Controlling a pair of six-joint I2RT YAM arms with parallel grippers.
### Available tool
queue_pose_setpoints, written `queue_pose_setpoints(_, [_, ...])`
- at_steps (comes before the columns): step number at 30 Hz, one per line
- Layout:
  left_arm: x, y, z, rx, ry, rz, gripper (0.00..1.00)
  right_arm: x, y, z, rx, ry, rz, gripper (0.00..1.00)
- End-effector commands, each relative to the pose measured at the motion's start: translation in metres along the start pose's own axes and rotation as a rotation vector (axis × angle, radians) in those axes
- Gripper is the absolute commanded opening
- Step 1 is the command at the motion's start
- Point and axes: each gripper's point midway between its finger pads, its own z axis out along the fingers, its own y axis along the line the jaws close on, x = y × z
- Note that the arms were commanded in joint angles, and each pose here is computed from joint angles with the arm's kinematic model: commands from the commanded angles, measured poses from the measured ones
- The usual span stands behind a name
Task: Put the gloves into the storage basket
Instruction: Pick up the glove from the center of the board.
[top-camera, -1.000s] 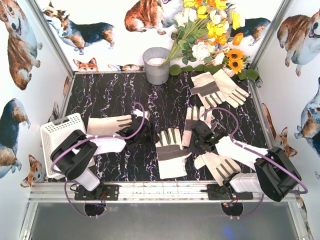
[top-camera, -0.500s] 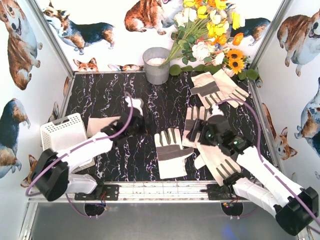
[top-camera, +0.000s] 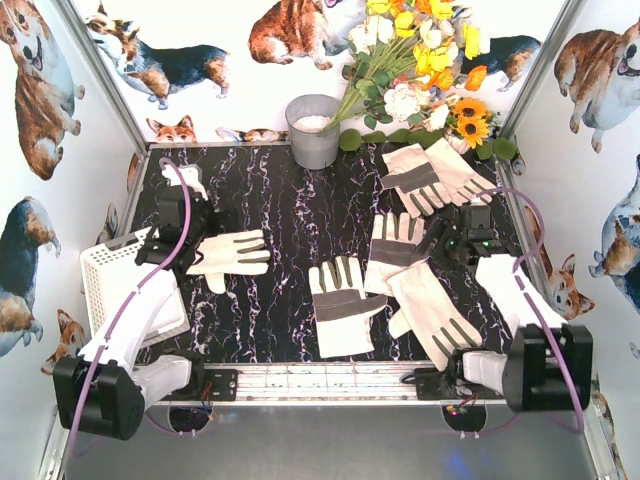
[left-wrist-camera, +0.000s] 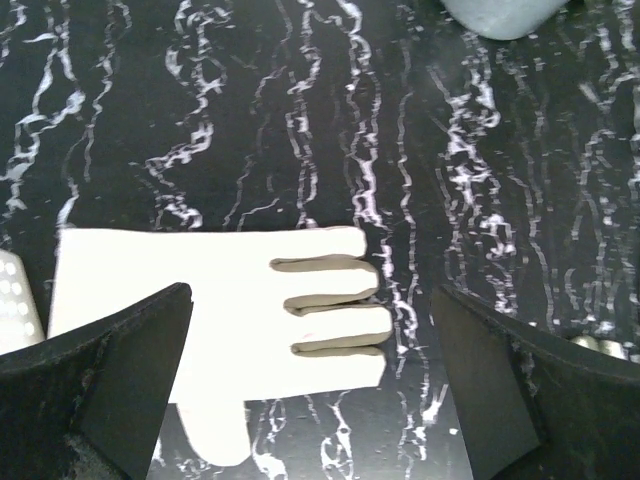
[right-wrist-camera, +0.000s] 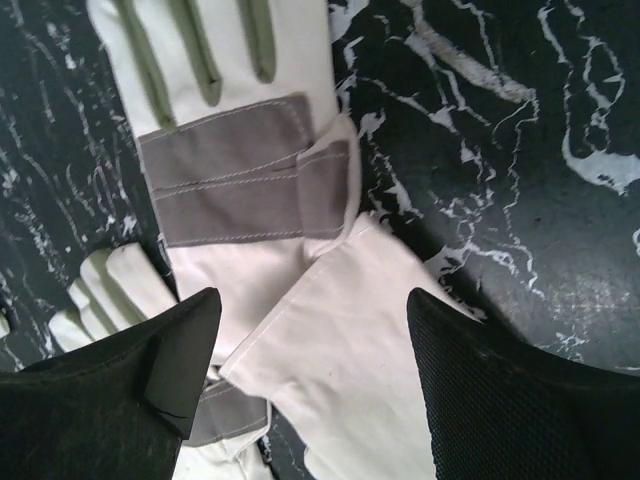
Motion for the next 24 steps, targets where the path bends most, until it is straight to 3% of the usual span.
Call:
queue_pose_setpoints(1, [0.01,0.03,0.001,-0.087,0.024,0.049,1.0,-0.038,0.009,0.006,-0.038,-0.075,-0.039,0.76])
queue_pose_setpoints(5, [0.01,0.032,0.004,-0.092,0.035,0.068,1.0,-0.04,0.005,0.022,-0.029,-0.057,-0.039,0.73])
queue_pose_setpoints(9, [0.013,0.038,0.005,-0.116,0.042,0.082,1.0,-0.045,0.004,0.037,-0.024,-0.035,-0.034,0.58])
queue_pose_setpoints(14, [0.013,0.04,0.002,-0.128,0.038,0.091,1.0,-0.049,0.003,0.058,-0.009,0.01,-0.028,0.48])
queue_pose_setpoints(24, [0.014,0.039,0.003,-0.121,0.039,0.083,1.0,-0.047,0.018,0.061,-0.085,0.042,-0.005,0.05])
